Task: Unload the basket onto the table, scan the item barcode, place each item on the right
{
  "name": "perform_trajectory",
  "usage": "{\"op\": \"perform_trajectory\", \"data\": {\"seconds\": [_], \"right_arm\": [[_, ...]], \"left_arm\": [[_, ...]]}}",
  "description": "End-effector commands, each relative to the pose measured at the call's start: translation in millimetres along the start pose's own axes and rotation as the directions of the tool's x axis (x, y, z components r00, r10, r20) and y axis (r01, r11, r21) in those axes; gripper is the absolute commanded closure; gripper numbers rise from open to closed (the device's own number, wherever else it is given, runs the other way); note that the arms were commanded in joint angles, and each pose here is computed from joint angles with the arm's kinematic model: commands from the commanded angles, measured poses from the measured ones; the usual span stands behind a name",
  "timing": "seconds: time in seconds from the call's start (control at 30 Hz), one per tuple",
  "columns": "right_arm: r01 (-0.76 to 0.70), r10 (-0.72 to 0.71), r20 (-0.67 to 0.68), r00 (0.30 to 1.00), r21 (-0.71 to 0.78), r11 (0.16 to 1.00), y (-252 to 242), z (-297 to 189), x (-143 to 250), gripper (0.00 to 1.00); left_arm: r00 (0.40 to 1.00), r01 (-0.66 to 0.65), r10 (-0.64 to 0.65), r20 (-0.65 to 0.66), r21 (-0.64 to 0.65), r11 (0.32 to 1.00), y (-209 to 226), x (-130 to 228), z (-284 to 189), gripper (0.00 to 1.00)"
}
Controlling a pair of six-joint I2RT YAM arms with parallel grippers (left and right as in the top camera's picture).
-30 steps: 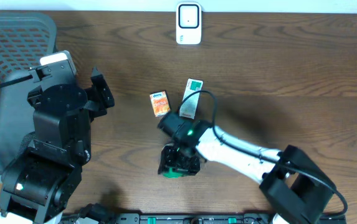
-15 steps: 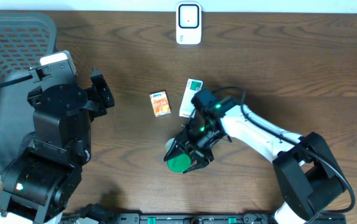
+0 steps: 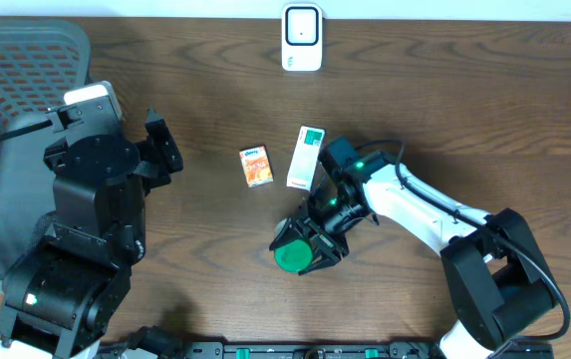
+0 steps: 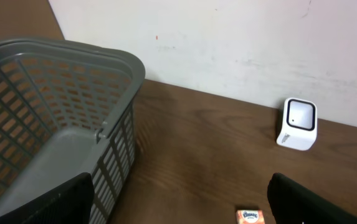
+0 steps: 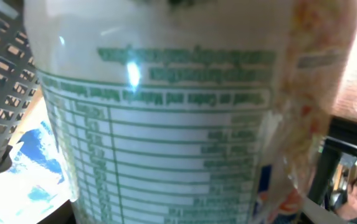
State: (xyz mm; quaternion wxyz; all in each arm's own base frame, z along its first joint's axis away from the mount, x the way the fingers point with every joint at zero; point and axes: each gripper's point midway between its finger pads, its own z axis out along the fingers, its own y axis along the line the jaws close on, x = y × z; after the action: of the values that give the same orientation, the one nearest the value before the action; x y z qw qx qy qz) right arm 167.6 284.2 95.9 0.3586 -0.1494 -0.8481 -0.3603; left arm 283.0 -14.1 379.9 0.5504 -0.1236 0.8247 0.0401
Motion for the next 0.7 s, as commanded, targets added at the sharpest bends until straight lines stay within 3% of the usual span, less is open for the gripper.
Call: {"op": "perform_trajectory", "data": {"seconds": [0.0,0.2,0.33,0.4,0.47,0.67], "right_arm": [[-0.091,0.086,-0.115,0.990,-0.046,0.995,-8,7,15,0.44],[-0.191,0.130,-0.327,0.936,-0.162,0.968,-12,15,34,0.47],[-0.226,0.134,-0.389,0.911,-0.200,0.953,-7,12,41,0.48],[-0.230,0.133,-0.396,0.909,-0.209,0.950,-6,10,42,0.41],[-0.226,0.135,-0.382,0.914,-0.206,0.952,-7,10,38,0.25],[-0.199,0.116,-0.342,0.932,-0.217,0.956,-4,9,26,0.23]], "left_arm": [[1.000,0.002,-0.002,-0.002,-0.013,1.000,3,2,1,0.11],[1.000,0.002,-0.002,-0.002,-0.013,1.000,3,2,1,0.11],[1.000,0.002,-0.002,-0.002,-0.013,1.000,3,2,1,0.11],[1.000,0.002,-0.002,-0.002,-0.013,1.000,3,2,1,0.11],[1.000,0.002,-0.002,-0.002,-0.013,1.000,3,2,1,0.11],[1.000,0.002,-0.002,-0.002,-0.013,1.000,3,2,1,0.11]]}}
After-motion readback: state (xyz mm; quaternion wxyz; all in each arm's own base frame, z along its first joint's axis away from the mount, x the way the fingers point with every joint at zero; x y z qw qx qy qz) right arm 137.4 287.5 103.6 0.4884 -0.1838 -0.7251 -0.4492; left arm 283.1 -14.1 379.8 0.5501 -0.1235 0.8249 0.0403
